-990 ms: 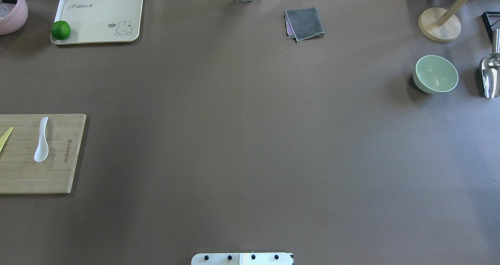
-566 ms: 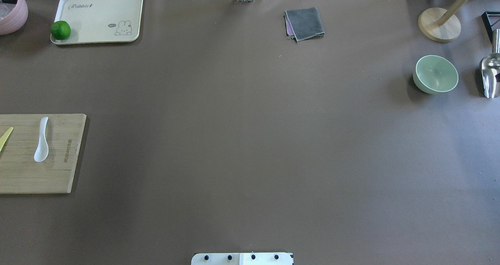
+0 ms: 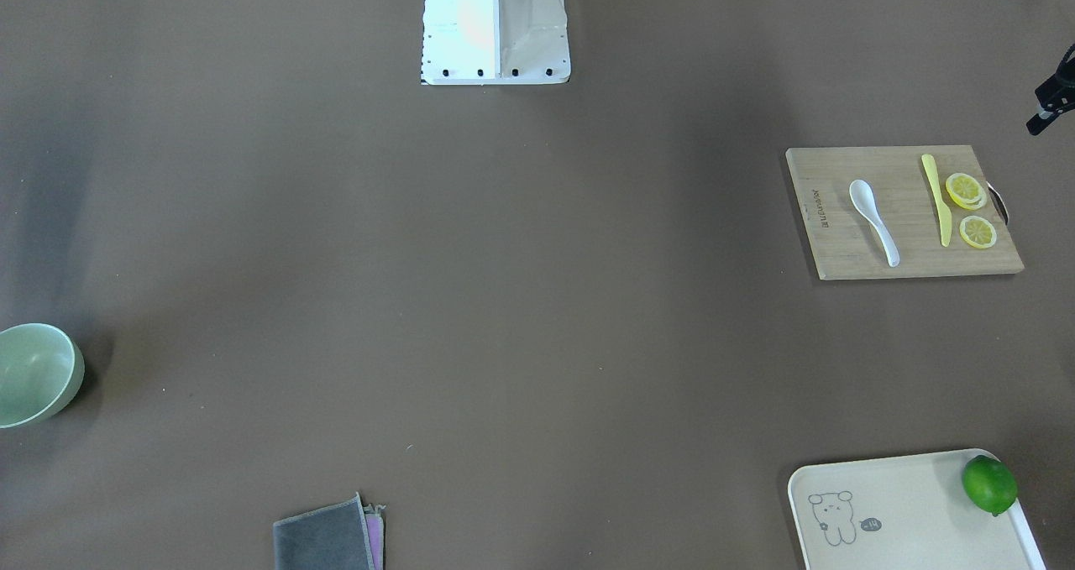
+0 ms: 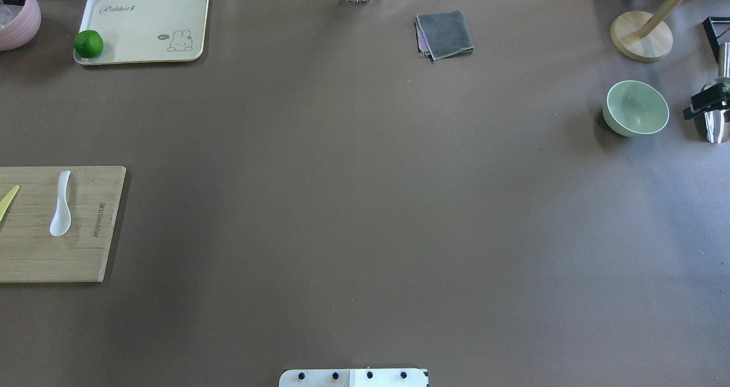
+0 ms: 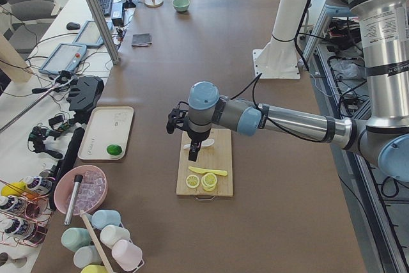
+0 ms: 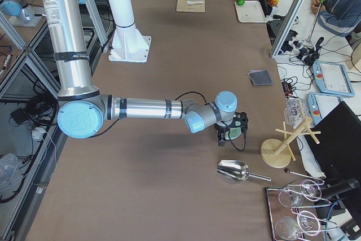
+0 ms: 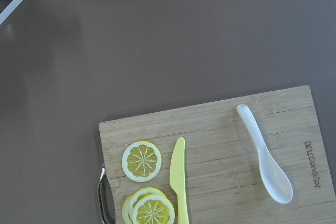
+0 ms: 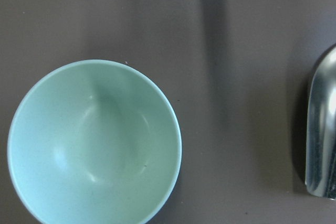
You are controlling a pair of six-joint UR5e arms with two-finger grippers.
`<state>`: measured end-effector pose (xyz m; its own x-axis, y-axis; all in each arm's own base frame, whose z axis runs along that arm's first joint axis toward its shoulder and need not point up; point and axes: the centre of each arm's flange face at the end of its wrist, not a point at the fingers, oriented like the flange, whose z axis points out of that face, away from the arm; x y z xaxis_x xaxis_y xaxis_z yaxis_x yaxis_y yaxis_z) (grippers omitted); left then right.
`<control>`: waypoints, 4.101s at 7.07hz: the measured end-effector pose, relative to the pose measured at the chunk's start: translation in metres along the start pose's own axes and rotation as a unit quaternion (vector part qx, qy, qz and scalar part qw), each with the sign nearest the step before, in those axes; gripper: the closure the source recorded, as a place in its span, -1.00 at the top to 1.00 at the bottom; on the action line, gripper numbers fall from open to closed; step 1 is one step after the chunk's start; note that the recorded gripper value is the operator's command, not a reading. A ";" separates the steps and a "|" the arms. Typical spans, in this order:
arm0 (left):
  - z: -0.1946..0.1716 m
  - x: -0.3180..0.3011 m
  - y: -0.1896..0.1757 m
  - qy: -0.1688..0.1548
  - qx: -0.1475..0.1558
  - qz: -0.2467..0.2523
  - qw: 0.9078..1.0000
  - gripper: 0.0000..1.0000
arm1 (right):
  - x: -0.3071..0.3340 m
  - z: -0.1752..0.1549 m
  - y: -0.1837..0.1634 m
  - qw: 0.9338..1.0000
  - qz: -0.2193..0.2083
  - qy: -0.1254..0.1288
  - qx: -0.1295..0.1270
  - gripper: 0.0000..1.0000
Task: Place spoon in bowl
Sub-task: 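Reach the right gripper to the pale green bowl and grasp its rim, then carry the bowl to table centre with right gripper while left reaches for spoon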
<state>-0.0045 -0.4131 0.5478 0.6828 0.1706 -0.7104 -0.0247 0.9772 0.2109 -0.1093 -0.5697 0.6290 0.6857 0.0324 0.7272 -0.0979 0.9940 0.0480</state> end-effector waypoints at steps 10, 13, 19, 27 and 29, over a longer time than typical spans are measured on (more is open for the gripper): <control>0.089 0.029 -0.021 0.013 -0.054 -0.036 0.998 0.95 | -0.047 0.013 -0.011 0.999 0.043 -0.011 -0.001 -1.00; 0.116 0.067 -0.046 0.021 -0.067 -0.065 0.995 0.93 | -0.188 -0.022 0.035 0.993 0.087 -0.083 -0.007 -1.00; 0.169 0.110 -0.078 0.006 -0.080 -0.054 0.995 0.79 | -0.449 0.011 0.212 0.989 0.063 -0.124 -0.040 -1.00; 0.219 0.123 -0.062 0.006 -0.066 -0.061 0.996 -1.00 | -0.562 0.002 0.295 0.994 0.048 -0.091 -0.045 1.00; 0.217 0.126 -0.062 0.008 -0.063 -0.065 0.996 -1.00 | -0.565 -0.003 0.293 0.993 0.057 -0.095 -0.036 1.00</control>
<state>0.2412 -0.4800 0.5911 0.6750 0.0433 -0.7366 -0.0294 0.9991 0.0318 -0.5233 -0.2960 0.2308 0.5244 0.1324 0.8411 -0.1114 0.9900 -0.0864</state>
